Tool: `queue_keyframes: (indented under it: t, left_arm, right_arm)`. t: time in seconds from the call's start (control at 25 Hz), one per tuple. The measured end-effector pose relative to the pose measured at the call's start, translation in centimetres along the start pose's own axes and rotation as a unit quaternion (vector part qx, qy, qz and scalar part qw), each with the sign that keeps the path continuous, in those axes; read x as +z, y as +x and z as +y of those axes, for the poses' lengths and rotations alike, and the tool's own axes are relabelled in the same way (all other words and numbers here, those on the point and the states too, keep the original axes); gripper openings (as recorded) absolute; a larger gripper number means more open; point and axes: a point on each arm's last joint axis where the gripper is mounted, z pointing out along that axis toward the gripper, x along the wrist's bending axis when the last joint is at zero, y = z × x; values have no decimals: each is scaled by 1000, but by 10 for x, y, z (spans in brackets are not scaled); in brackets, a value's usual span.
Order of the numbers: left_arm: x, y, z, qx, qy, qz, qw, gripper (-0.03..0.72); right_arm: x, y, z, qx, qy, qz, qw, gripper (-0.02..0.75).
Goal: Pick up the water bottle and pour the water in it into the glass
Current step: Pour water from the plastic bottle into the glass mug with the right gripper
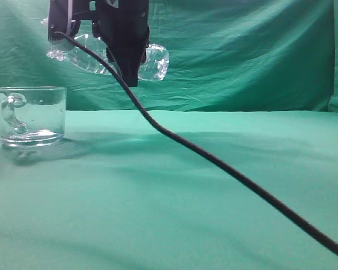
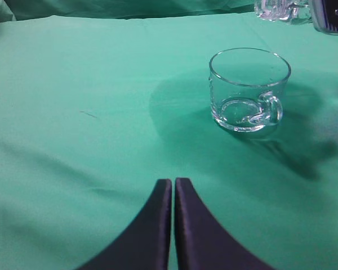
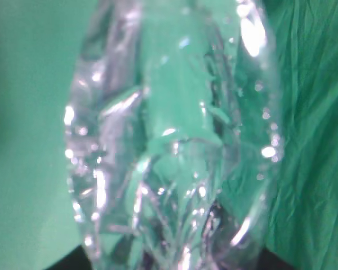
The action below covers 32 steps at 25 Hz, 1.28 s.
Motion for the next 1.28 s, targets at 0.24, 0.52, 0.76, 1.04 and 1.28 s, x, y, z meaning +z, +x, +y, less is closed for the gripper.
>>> queue_keyframes:
  t: [0.24,0.52,0.76,1.04,1.28]
  left_arm:
    - [0,0,0,0,0,0,1000,0]
    - [0,0,0,0,0,0,1000,0]
    - [0,0,0,0,0,0,1000,0]
    - [0,0,0,0,0,0,1000,0]
    - [0,0,0,0,0,0,1000,0]
  right_arm:
    - [0,-4,0,-30,2,-22,999,225]
    - [0,-6,0,-49,4,-36,998,225]
    - [0,-8,-1,-63,7,-46,997,225]
    - [-1,-10,-1,-78,12,-57,995,225]
    - [-1,-11,-1,-81,12,-59,995,225]
